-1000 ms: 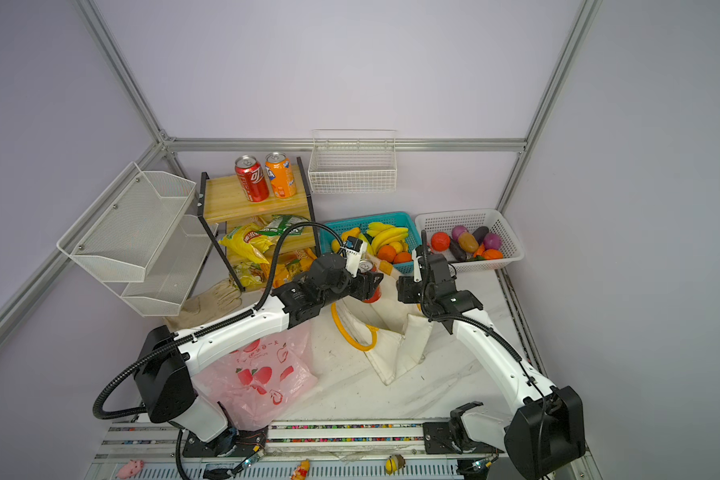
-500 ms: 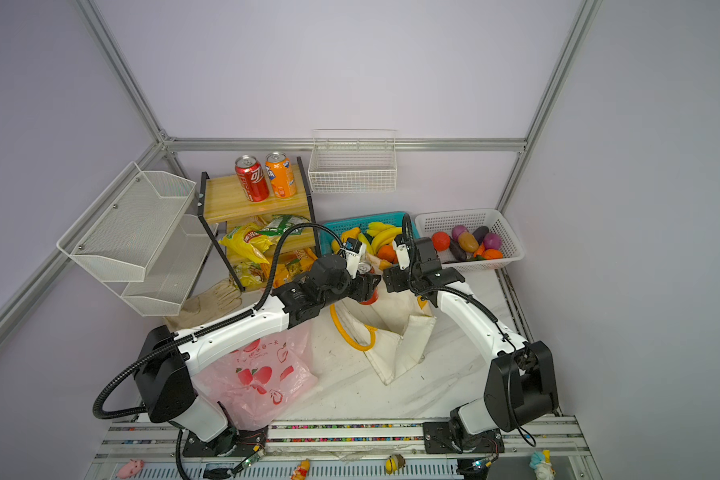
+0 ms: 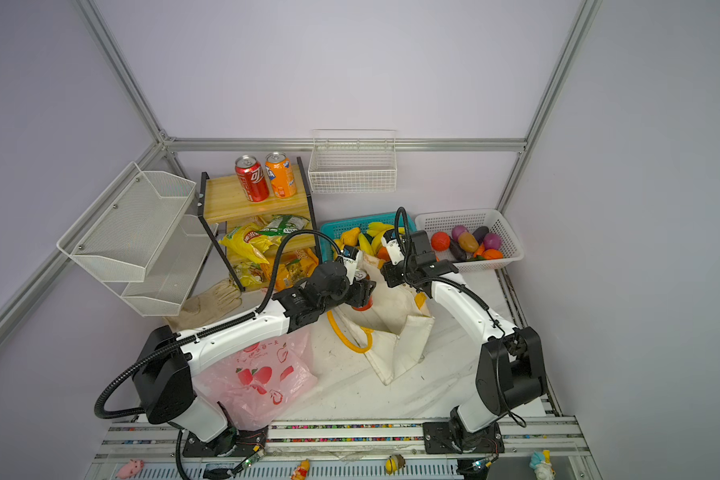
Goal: Place the mixed food into the grocery bags and tie them
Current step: 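Grasp the red cola can with the left gripper and lift it off the shelf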
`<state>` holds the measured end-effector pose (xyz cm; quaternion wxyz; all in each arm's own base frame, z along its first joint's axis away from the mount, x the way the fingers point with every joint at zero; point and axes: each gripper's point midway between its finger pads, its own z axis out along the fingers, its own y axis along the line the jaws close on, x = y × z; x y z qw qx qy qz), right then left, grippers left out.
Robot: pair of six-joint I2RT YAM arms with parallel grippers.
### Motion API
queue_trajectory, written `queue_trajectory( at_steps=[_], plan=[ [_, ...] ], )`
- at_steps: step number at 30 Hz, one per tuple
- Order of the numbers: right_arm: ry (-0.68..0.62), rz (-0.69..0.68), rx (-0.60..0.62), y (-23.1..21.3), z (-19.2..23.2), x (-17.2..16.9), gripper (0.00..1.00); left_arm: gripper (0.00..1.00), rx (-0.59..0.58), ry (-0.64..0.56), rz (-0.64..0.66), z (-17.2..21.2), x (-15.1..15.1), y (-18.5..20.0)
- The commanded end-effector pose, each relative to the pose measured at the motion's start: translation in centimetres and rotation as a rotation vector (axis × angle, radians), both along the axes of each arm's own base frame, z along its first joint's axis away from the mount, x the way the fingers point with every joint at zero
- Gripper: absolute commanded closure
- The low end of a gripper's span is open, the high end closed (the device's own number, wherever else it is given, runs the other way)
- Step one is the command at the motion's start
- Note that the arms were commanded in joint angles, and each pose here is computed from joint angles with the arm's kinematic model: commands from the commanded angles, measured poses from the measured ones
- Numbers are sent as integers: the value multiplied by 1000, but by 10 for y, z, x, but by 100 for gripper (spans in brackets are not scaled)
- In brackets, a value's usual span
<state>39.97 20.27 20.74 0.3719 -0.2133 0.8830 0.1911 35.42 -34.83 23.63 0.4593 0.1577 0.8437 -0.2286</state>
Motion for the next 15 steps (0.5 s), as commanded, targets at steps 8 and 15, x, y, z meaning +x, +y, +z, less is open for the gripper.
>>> queue_trajectory(
  at_steps=[8,15],
  plan=[
    [25,-257,412,4,62,-21,96,50,-157,-141,46,77,9,19],
    [30,-398,719,32,95,-45,100,50,-184,-177,52,104,6,25]
  ],
)
